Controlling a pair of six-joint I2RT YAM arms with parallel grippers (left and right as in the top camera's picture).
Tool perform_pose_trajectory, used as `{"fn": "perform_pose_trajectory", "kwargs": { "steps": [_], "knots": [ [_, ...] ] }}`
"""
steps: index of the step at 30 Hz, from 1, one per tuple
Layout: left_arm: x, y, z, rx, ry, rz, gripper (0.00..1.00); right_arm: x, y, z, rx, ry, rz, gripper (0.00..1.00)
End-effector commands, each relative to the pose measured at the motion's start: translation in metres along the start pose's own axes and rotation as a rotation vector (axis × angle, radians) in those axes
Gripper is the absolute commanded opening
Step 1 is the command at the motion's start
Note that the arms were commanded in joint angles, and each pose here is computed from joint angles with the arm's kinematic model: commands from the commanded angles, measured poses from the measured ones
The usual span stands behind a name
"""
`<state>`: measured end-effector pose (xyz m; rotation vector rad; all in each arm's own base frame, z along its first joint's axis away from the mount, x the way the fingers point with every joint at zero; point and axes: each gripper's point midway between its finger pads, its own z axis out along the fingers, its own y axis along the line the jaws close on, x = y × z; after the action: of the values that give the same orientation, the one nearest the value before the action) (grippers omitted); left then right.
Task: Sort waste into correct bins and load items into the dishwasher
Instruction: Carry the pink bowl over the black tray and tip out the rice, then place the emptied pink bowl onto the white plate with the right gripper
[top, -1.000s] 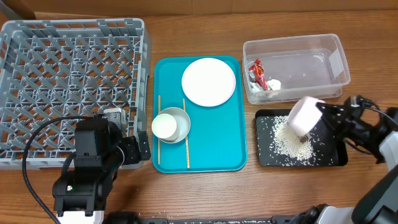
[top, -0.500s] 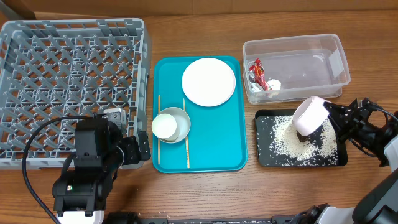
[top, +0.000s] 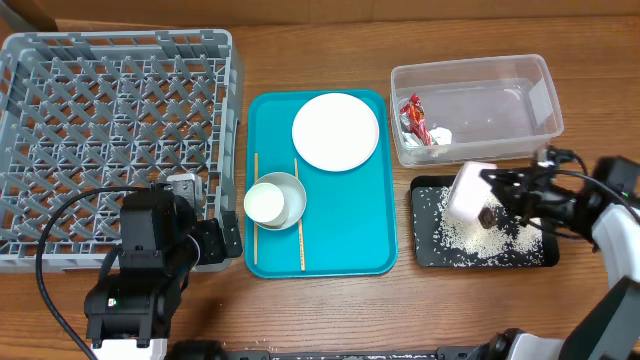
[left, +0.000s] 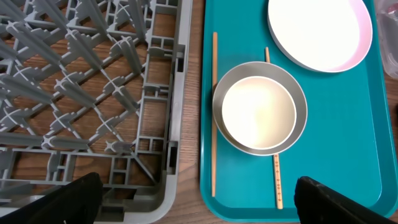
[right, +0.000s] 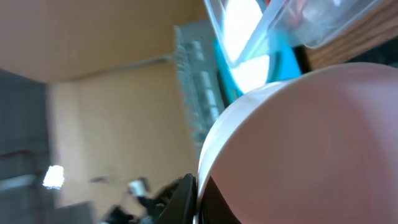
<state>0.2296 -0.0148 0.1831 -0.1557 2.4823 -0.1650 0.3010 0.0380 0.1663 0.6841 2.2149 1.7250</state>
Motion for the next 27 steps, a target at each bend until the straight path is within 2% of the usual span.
{"fn": "perform_pose_trajectory", "kwargs": {
  "steps": [1, 6, 14, 20, 27],
  "knots": [
    [-0.008, -0.001, -0.005, -0.002, -0.023, 0.0, 1.0, -0.001, 0.024, 0.008, 0.188, -0.014, -0.254, 0.04],
    [-0.008, -0.001, -0.005, -0.002, -0.024, 0.0, 1.0, 0.008, 0.035, 0.02, 0.47, 0.007, -0.392, 0.04],
    [-0.009, -0.002, -0.005, -0.001, -0.03, 0.001, 1.0, 0.042, 0.039, 0.071, 0.63, 0.153, -0.752, 0.04],
    [-0.009, -0.002, -0.005, -0.001, -0.03, 0.0, 1.0, 0.042, 0.064, 0.113, 0.657, 0.077, -1.049, 0.04],
    [-0.009, -0.002, -0.005, 0.002, -0.03, 0.001, 1.0, 0.053, 0.102, 0.174, 0.544, 0.029, -1.427, 0.04]
  ]
}}
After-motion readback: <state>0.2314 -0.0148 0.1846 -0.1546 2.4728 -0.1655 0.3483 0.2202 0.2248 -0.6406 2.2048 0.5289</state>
